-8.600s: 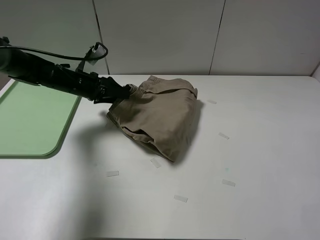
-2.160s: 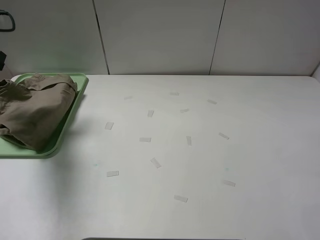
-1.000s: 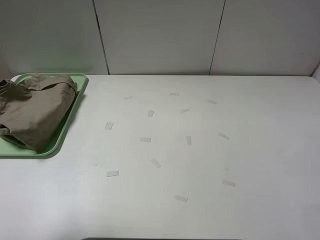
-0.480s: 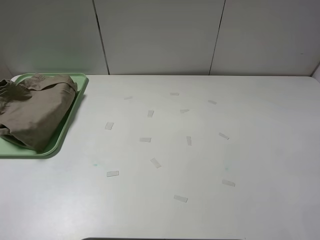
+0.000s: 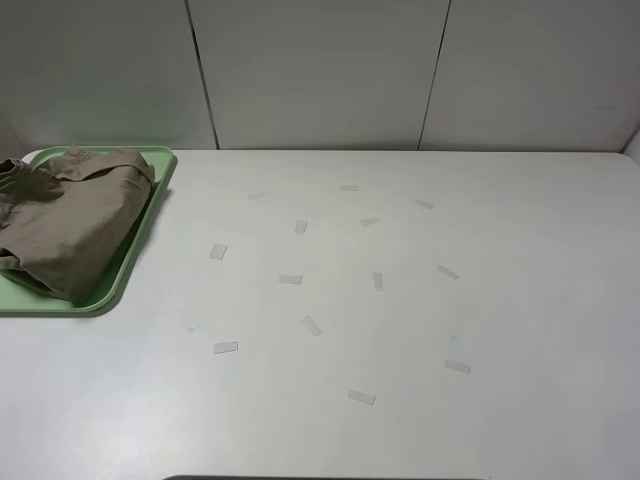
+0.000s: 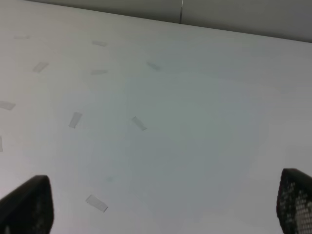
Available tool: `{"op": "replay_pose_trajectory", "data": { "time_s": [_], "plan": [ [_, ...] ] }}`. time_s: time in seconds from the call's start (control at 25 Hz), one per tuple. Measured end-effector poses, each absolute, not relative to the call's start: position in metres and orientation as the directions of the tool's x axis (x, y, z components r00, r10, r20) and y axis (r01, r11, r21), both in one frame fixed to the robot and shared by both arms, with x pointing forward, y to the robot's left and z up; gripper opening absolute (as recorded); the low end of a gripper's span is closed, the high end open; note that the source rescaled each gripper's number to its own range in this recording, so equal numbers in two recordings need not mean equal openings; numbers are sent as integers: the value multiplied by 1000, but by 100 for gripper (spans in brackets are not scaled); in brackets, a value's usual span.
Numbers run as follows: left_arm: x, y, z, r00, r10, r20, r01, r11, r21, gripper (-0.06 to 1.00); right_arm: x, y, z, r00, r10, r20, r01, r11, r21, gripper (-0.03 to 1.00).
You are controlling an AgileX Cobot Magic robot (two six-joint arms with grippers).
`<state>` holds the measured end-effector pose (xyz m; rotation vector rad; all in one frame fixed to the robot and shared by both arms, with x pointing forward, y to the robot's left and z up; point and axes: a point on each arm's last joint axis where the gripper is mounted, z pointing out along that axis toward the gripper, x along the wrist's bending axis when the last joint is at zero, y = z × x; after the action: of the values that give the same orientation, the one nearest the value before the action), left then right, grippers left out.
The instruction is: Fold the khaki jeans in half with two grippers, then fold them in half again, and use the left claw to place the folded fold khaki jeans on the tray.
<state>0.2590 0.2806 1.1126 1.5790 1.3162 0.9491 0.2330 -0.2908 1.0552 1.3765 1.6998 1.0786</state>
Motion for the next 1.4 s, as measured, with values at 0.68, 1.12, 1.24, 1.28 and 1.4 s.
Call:
{"op": "replay_pose_trajectory", "data": {
  "time_s": [0.68,1.12,1.24,1.28,1.4],
  "plan": [
    [267,275,1074,205,976,-80,508,-36,860,77,233,-291,1055,-201,979,-10,408,93,908,100],
    [246,291,1066,-9,998,-56,725,45,687,77,233,-291,1055,-201,979,-10,408,93,908,100],
    [247,288,1064,11,996,-89,728,53,684,77,233,-291,1055,-201,979,-10,408,93,908,100],
    [247,287,1062,14,995,-96,730,55,681,77,233,-291,1055,-201,979,-10,408,93,908,100],
    [247,286,1053,17,994,-104,734,58,677,77,233,-291,1055,-201,979,-10,408,93,908,100]
  ]
}}
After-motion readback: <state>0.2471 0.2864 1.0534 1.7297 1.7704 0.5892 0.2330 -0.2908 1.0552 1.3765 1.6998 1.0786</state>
